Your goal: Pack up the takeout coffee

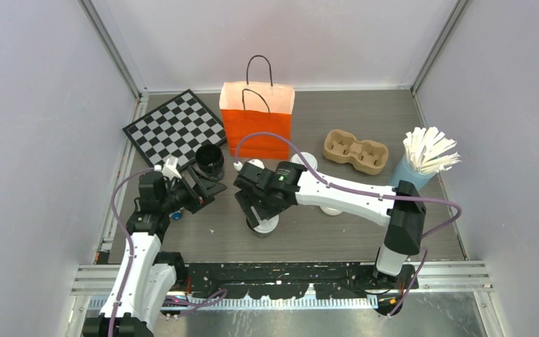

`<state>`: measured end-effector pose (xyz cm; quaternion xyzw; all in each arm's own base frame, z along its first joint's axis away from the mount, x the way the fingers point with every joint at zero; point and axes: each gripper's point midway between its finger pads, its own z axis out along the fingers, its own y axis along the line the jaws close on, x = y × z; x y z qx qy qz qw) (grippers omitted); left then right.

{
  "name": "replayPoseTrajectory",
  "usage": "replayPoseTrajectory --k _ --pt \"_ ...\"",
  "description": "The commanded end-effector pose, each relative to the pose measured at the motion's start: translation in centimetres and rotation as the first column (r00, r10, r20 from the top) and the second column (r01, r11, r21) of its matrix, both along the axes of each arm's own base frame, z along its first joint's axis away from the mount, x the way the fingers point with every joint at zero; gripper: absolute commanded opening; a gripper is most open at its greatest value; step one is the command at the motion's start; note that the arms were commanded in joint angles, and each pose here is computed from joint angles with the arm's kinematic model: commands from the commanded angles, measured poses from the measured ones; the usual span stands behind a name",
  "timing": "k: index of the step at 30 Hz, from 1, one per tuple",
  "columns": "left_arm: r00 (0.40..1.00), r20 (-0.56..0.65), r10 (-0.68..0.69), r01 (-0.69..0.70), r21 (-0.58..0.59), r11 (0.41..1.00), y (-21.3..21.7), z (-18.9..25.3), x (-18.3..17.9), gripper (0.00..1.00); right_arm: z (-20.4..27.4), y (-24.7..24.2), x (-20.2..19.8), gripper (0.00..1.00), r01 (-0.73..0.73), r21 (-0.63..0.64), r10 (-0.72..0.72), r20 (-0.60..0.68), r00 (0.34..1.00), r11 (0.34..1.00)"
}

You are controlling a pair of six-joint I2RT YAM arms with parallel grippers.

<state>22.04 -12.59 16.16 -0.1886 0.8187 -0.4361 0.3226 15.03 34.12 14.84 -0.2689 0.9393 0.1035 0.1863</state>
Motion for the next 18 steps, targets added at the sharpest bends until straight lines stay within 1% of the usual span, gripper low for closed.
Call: replayPoseTrajectory --k 1,10,18 --pt "0.998 0.046 -0.049 0.052 -0.079 0.995 -1.0 1.0 0.3 0.84 1.4 0.5 -0.4 0.66 -0.045 -0.006 0.045 -0.046 0.998 0.999" --pt "0.996 0.041 -0.075 0.078 -0.087 0.993 -1.3 0.2 0.0 0.81 0.3 0.5 -0.1 0.67 -0.067 -0.067 0.060 -0.102 0.993 0.995" --pt "0.995 0.029 -0.092 0.095 -0.100 0.990 -1.5 -0.2 -0.4 0.79 -0.3 0.7 0.7 0.69 -0.073 -0.068 0.062 -0.141 0.988 0.995"
